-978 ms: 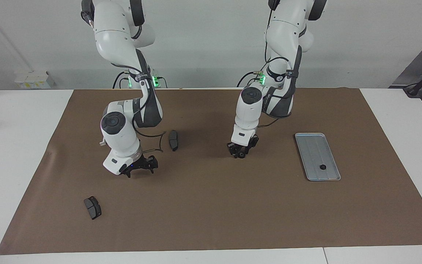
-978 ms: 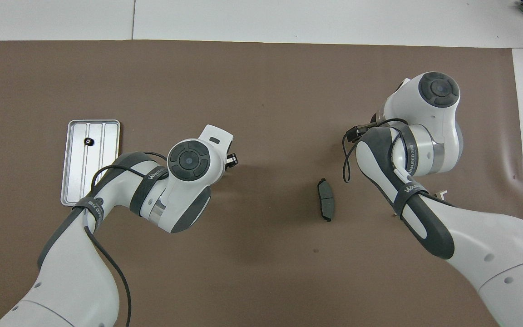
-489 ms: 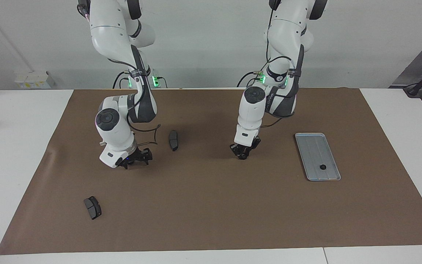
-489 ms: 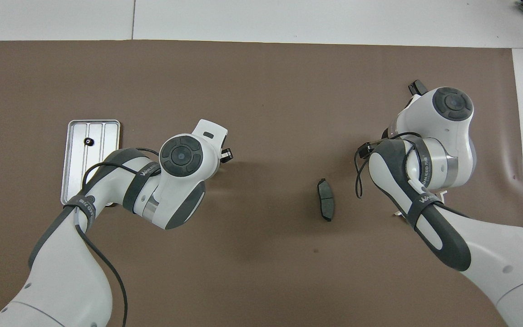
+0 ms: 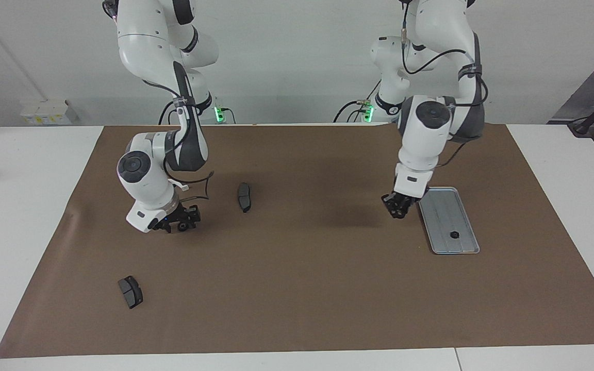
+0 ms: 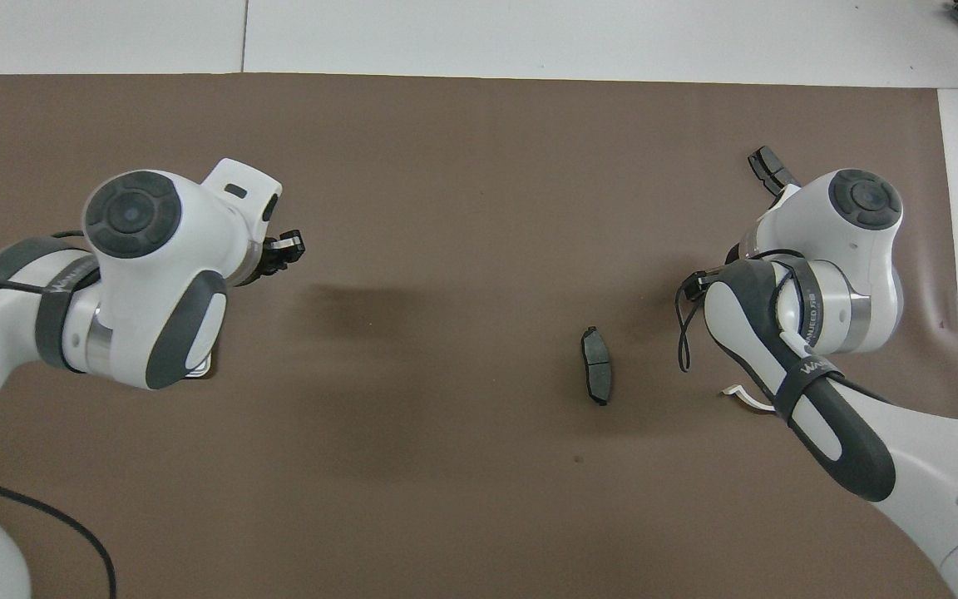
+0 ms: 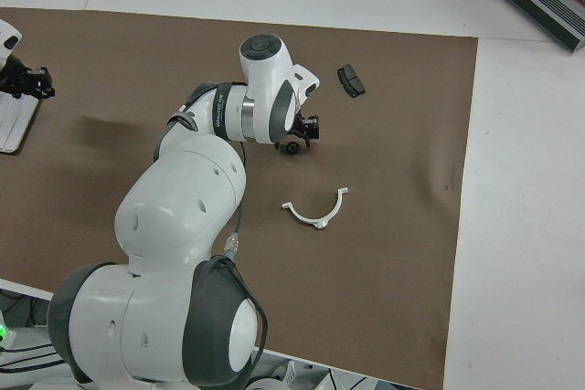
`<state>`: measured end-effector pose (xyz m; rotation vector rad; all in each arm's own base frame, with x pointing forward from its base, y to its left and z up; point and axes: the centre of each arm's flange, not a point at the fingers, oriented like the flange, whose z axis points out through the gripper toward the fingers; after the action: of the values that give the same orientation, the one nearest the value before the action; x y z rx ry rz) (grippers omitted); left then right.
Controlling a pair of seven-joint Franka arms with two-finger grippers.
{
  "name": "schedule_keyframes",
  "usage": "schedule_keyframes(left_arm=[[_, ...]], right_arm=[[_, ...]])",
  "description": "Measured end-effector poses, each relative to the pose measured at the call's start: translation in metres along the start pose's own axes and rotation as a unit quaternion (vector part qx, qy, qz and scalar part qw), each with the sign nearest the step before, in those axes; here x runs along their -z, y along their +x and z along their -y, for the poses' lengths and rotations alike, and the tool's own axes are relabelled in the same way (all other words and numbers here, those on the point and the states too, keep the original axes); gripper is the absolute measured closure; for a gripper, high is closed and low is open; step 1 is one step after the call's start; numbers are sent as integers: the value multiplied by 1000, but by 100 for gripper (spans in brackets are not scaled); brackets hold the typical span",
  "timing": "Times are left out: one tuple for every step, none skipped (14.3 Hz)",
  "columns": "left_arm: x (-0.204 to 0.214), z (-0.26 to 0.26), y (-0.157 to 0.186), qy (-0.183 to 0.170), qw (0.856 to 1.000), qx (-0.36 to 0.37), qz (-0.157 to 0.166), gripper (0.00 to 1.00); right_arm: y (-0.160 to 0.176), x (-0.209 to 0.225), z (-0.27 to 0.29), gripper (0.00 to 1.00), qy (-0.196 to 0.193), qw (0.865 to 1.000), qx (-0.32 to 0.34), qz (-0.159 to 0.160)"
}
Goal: Pick bearing gear from pile to tray
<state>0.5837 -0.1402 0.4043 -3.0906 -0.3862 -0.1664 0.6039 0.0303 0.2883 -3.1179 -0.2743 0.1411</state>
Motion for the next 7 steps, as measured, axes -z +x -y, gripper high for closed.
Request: schedule_keyframes(left_arm=[[-1, 25, 10, 0, 1000, -13, 5, 65], [-6, 50, 18, 0, 1000, -27, 12, 65], [-14, 73, 22, 1, 999, -39, 20, 65], [-22, 95, 25, -2, 998, -51, 29, 65], [-30, 113, 25, -5, 997, -62, 36, 65], [-38, 127, 23, -8, 997, -70, 36, 65], [-47, 138, 17, -11, 997, -73, 28, 65]], right_arm=[[-2, -2, 0, 32, 1, 1000, 0, 3], [-4, -3, 1, 32, 1, 1000, 0, 4], [-4, -2, 1, 37, 1, 1000, 0, 4], [-5, -1, 1, 41, 1, 1000, -1, 3], [-5, 0, 1, 41, 1, 1000, -2, 2], [-4, 0, 1, 41, 1, 1000, -2, 2], [-4, 1, 1, 48, 1, 1000, -3, 1]])
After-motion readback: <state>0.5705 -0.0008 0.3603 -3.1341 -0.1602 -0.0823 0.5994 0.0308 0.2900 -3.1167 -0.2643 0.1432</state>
